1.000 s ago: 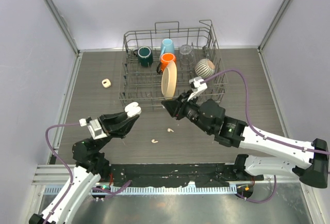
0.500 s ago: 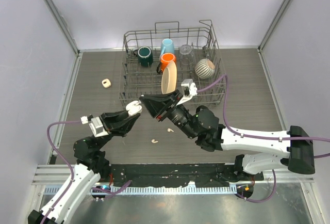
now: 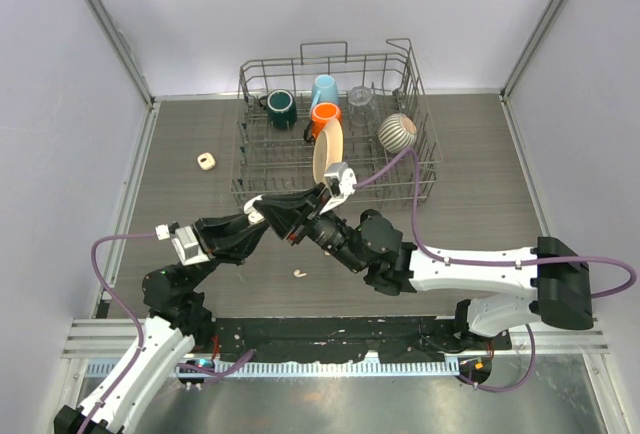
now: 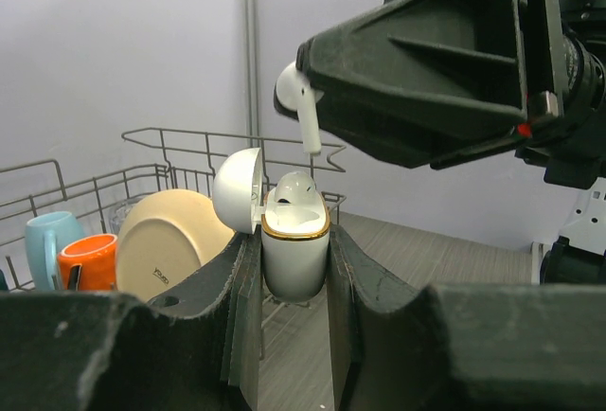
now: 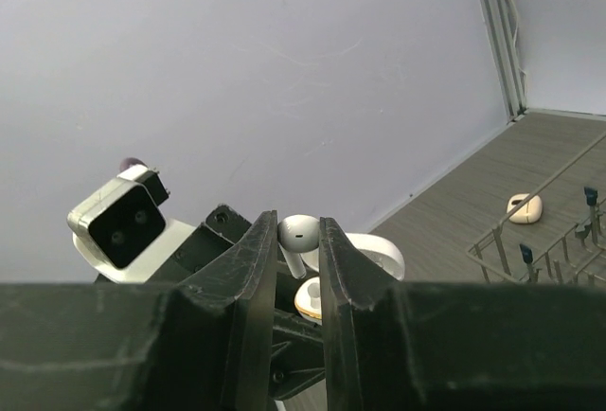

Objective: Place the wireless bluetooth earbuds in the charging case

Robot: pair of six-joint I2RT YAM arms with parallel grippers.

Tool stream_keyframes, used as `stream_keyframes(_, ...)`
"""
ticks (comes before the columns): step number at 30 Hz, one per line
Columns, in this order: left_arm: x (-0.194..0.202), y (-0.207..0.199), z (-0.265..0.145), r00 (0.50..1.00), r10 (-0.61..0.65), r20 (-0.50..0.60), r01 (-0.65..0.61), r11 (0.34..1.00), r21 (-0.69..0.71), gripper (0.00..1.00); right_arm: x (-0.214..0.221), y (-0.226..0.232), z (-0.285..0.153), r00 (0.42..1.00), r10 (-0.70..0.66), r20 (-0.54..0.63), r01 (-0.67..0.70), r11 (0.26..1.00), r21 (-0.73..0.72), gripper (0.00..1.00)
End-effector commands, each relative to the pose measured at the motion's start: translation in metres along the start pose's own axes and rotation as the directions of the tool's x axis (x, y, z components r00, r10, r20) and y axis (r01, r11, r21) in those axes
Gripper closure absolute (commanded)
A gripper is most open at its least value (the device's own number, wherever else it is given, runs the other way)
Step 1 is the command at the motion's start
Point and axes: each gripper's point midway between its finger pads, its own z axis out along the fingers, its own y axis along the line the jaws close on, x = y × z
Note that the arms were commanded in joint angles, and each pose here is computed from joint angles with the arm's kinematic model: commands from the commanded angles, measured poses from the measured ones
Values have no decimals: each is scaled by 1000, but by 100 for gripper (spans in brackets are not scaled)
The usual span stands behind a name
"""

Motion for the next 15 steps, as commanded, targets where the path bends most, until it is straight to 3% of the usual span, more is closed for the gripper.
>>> stream_keyframes(1, -30, -7, 7, 996, 40, 82, -42, 999, 26, 100, -14, 17, 9, 999, -16, 32, 17, 999, -38, 99)
stream_keyframes(15, -34, -8, 9, 995, 46, 91, -49, 998, 32, 100, 13, 5, 9, 996, -85, -32, 85, 996, 8, 99)
